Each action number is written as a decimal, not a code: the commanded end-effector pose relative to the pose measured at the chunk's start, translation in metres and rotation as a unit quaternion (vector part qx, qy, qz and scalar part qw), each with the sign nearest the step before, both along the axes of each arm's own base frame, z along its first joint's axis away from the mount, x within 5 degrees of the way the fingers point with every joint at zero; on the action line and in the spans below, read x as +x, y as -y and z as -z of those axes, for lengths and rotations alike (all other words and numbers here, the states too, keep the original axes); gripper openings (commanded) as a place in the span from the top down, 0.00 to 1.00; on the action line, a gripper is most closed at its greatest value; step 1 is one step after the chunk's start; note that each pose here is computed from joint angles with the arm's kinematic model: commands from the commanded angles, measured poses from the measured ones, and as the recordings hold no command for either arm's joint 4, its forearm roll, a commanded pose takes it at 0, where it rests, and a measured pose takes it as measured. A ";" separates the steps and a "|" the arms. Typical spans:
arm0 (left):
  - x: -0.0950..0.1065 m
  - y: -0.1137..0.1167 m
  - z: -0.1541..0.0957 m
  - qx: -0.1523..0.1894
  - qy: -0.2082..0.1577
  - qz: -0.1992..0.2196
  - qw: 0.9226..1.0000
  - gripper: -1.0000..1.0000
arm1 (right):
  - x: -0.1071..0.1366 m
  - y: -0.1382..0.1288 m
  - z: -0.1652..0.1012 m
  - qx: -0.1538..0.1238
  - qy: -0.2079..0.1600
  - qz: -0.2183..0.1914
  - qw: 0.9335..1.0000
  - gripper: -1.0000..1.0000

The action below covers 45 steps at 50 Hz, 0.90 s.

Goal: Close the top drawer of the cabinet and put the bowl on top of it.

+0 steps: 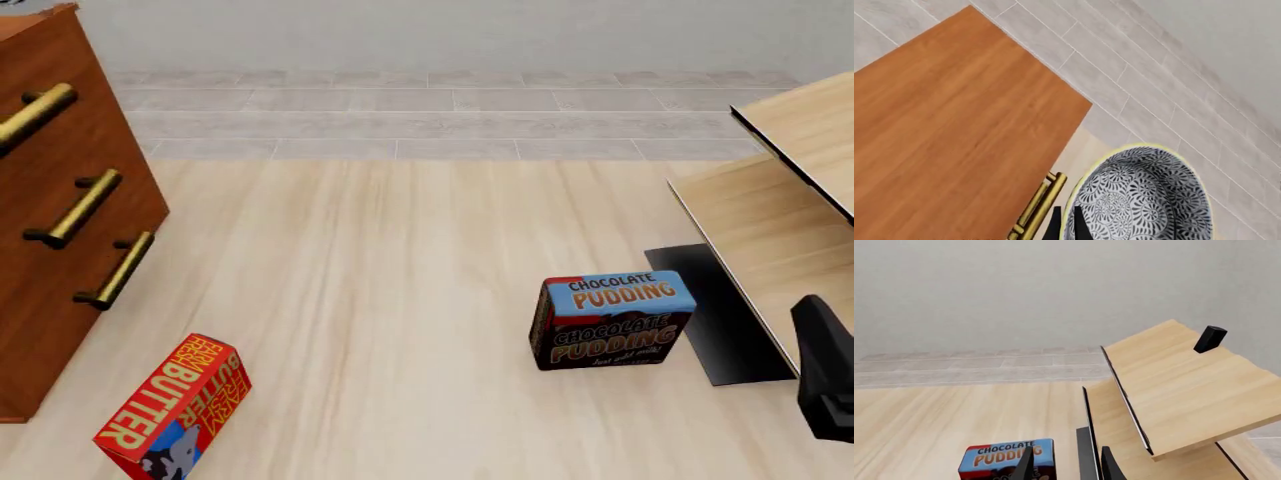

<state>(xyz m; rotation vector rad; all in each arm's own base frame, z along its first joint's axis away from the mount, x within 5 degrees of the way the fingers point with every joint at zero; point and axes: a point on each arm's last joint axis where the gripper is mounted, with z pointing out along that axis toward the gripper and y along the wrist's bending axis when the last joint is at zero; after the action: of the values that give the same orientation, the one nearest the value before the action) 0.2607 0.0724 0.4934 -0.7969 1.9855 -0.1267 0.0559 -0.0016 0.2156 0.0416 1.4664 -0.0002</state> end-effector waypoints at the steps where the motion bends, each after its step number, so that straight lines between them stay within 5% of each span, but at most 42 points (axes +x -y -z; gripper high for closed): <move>1: -0.004 -0.019 -0.012 -0.019 0.000 -0.046 0.999 1.00 | 0.000 0.000 0.000 0.000 0.000 -0.001 1.000 0.00; 16: -0.004 -0.040 -0.017 -0.032 -0.007 -0.087 0.996 1.00 | 0.000 0.000 0.000 0.000 0.001 -0.001 1.000 0.00; 27: -0.018 -0.083 -0.010 -0.034 -0.021 -0.162 0.986 1.00 | 0.000 0.000 0.000 0.001 0.002 0.001 1.000 0.00; 45: -0.014 -0.110 0.010 -0.046 -0.051 -0.194 0.979 1.00 | 0.000 0.000 0.000 0.002 0.002 0.002 1.000 0.00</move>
<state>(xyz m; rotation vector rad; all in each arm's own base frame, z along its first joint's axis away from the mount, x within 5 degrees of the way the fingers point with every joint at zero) 0.2491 0.1655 0.4909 -1.2101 1.8937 0.0220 0.0559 -0.0017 0.2157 0.0453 1.4635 0.0004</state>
